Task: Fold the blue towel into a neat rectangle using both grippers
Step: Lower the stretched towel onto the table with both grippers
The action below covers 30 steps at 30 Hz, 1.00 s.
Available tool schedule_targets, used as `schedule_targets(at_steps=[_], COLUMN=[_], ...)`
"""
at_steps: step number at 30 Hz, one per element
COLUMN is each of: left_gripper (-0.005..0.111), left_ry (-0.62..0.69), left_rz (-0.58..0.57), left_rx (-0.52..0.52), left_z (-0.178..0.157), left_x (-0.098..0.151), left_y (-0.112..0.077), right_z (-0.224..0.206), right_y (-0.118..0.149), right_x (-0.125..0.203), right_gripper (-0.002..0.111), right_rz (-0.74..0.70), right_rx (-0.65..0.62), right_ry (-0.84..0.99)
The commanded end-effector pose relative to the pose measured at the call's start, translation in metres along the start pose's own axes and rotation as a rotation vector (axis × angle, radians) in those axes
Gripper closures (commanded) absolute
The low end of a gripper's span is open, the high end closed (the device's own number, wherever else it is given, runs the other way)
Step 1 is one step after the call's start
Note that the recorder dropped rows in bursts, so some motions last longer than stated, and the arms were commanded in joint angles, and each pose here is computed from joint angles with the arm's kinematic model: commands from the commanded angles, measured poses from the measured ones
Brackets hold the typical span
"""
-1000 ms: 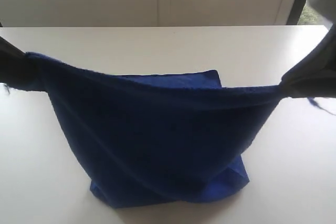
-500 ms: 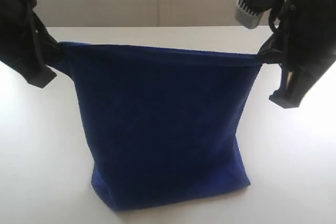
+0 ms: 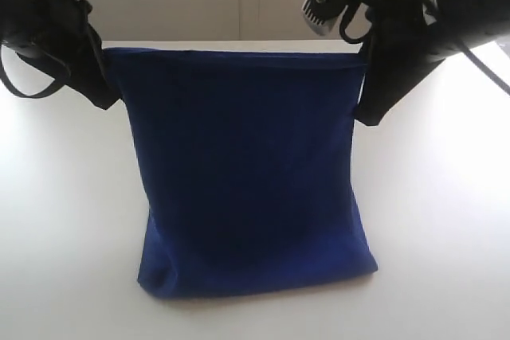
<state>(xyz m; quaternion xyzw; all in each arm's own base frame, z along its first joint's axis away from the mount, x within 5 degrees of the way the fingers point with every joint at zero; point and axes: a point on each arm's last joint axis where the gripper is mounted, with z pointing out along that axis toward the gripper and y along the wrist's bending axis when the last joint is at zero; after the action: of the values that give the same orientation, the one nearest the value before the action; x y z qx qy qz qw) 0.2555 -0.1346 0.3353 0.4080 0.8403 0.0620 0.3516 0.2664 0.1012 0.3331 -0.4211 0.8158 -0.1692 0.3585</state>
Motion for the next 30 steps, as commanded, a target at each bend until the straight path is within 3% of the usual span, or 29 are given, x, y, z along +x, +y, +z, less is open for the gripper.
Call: schedule_targets(at_steps=[1, 15, 23, 30], left_gripper=[0.107, 0.107, 0.107, 0.107], left_ry=[0.031, 0.094, 0.086, 0.038], left_rz=[0.004, 0.033, -0.033, -0.034], left_rx=[-0.048, 0.001, -0.028, -0.019], left_z=[0.007, 0.075, 0.113, 0.146], left_x=[0.004, 0.003, 0.015, 0.016], left_y=[0.011, 0.001, 0.019, 0.016], right_z=[0.012, 0.077, 0.12, 0.155], right_y=[-0.011, -0.016, -0.007, -0.005], right_x=[0.01, 0.02, 0.022, 0.032], right_gripper=[0.108, 0.108, 0.108, 0.108], right_rz=[0.006, 0.063, 0.062, 0.086], right_rx=[0.052, 0.029, -0.004, -0.023], right_ry=[0.065, 0.093, 0.062, 0.075])
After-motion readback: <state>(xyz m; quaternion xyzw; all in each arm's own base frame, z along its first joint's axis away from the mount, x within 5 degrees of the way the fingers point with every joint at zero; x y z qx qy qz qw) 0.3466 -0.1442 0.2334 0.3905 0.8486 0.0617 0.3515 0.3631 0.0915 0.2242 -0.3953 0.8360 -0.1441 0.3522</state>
